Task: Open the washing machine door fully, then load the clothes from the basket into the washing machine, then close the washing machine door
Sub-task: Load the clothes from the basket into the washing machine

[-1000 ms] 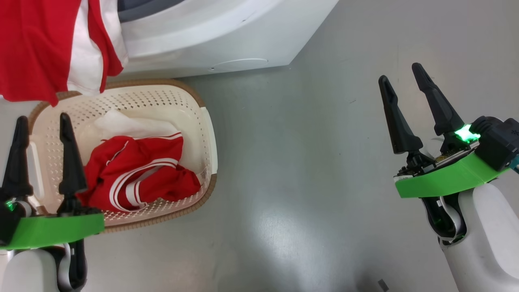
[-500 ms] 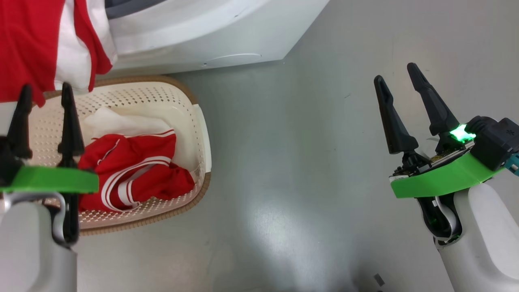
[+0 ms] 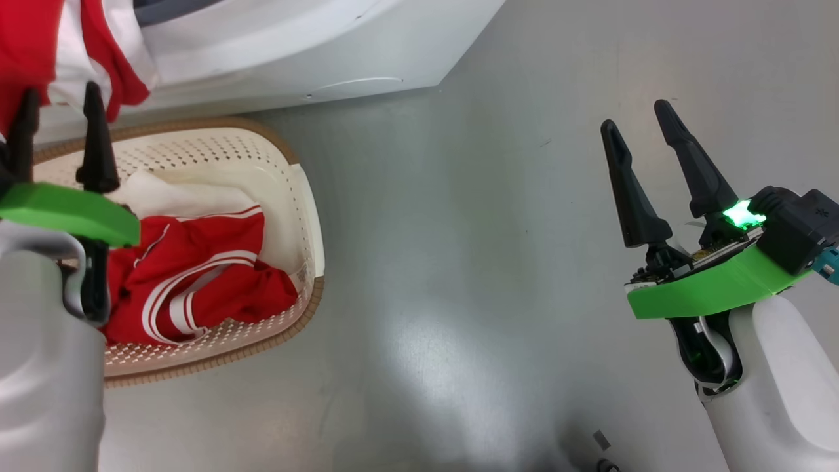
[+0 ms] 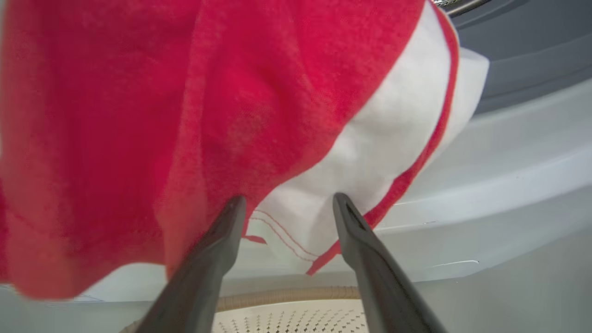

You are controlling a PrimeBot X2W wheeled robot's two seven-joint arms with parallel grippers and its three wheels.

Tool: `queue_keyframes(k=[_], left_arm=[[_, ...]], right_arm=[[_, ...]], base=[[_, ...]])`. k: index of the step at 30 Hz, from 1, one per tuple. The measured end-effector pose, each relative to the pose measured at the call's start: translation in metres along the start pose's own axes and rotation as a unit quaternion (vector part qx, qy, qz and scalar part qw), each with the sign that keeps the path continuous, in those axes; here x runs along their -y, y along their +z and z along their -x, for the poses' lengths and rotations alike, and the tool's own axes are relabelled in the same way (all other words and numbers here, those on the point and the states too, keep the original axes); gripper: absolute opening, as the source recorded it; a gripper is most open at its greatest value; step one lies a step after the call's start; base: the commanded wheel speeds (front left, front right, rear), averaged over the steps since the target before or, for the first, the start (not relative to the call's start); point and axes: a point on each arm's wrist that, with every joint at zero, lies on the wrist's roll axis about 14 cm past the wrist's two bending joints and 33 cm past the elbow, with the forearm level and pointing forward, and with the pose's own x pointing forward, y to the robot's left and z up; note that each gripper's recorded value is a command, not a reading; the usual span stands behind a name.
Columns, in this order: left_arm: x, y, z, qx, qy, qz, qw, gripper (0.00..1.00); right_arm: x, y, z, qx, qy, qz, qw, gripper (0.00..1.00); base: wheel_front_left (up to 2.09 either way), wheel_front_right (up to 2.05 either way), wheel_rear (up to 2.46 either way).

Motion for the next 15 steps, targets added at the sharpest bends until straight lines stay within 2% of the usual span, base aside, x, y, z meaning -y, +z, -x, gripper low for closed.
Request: queue_keyframes(k=[15], left_arm=[[-0.007,0.005,-0.025,-0.012,0.011,0.006,1.000,1.00]], right_arm=[[0.001,-0.002,-0.005,0.001,-0.001,-0.001,1.000,1.00]], base=[[0.00,0.00,0.00]])
